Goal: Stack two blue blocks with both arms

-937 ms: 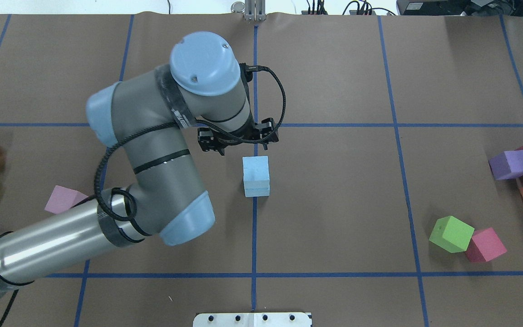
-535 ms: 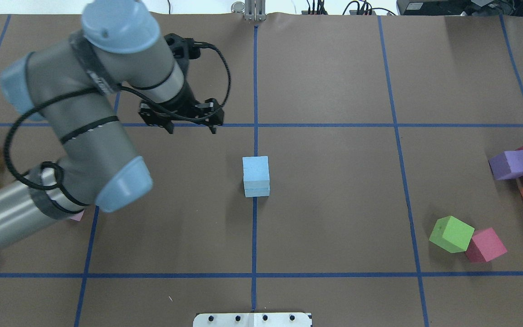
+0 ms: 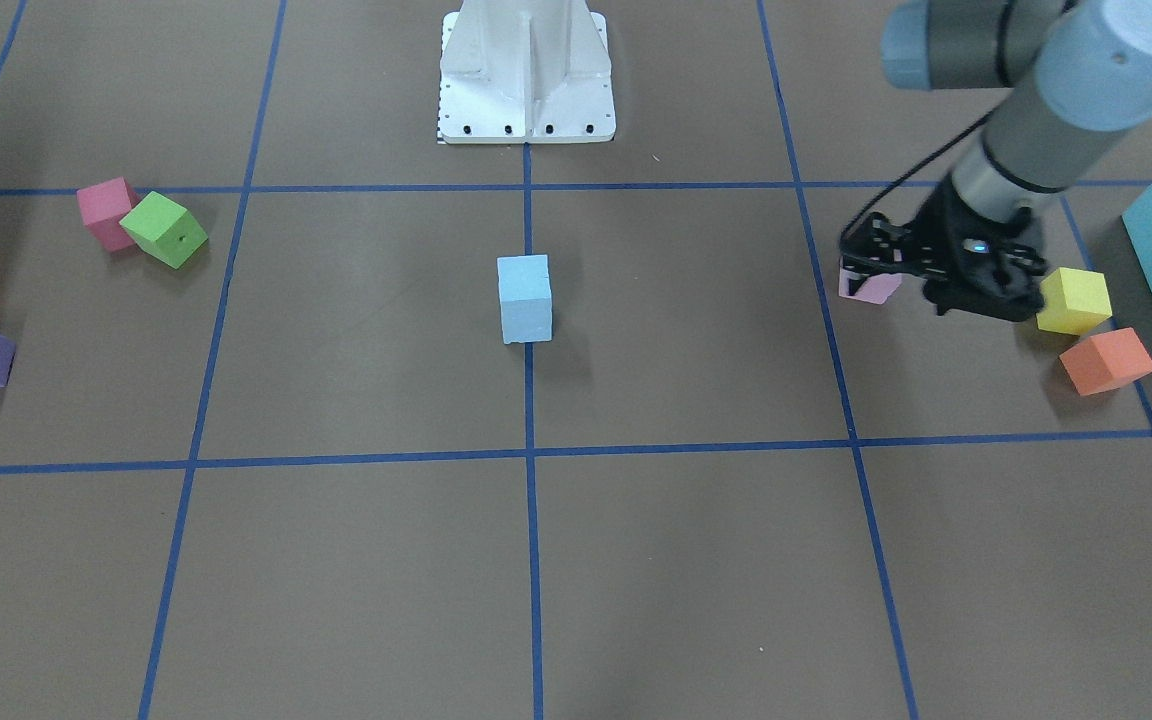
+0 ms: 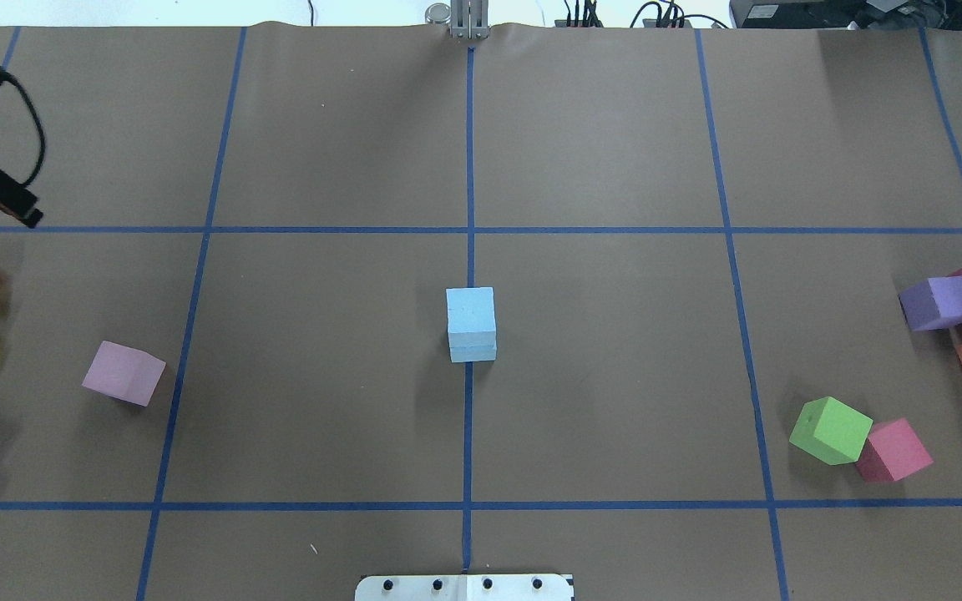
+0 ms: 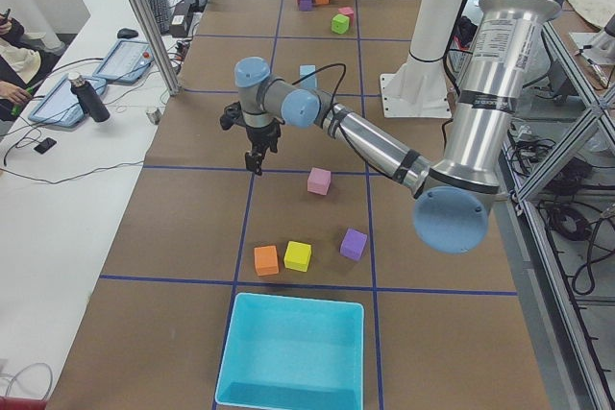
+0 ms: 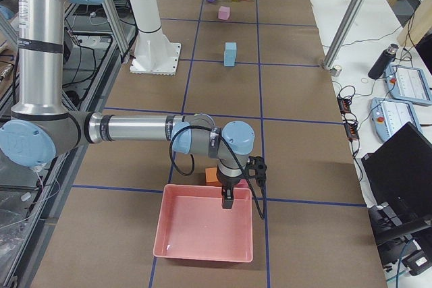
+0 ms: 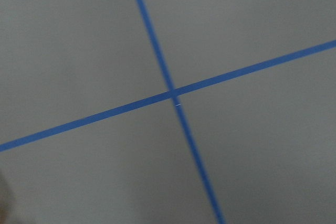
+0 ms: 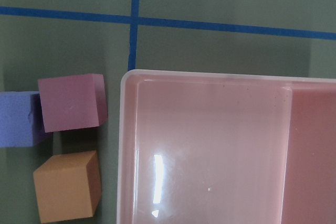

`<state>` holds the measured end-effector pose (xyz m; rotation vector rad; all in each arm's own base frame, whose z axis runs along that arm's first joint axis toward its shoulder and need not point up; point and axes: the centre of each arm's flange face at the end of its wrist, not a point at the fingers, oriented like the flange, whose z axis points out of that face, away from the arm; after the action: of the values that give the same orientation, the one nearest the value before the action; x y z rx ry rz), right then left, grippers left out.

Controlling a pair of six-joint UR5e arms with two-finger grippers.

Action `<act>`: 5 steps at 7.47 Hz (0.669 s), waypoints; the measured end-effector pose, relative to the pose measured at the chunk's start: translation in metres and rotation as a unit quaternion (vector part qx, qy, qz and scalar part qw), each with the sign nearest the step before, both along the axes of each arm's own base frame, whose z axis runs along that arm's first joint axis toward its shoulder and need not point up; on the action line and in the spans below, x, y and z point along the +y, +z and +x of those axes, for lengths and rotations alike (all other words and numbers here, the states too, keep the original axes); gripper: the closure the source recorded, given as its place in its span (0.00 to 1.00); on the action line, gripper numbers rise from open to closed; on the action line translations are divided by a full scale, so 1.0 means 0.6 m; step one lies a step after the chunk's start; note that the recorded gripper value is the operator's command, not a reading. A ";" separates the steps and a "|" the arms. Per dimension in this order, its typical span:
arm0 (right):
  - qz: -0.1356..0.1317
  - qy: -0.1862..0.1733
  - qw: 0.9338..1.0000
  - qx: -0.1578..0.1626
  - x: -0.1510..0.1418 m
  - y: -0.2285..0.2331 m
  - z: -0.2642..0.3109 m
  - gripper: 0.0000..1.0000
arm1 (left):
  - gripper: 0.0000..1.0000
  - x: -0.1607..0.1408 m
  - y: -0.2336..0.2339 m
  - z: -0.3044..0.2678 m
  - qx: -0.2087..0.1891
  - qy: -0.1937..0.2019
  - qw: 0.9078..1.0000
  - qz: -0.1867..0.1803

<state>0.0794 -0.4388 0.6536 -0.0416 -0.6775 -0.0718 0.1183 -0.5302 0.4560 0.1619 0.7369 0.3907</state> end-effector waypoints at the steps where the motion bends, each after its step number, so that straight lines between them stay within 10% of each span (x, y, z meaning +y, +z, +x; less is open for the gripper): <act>1: 0.000 0.000 1.000 0.000 0.000 0.000 0.000 0.00 | 0.02 0.015 0.086 -0.090 0.003 0.011 1.000 -0.004; 5: 0.000 0.000 1.000 -0.001 0.000 0.000 0.000 0.00 | 0.02 0.110 0.290 -0.286 0.020 -0.036 0.998 -0.045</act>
<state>0.0791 -0.4389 0.6533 -0.0408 -0.6785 -0.0721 -0.0534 -0.4643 0.6300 0.1118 0.7852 0.2868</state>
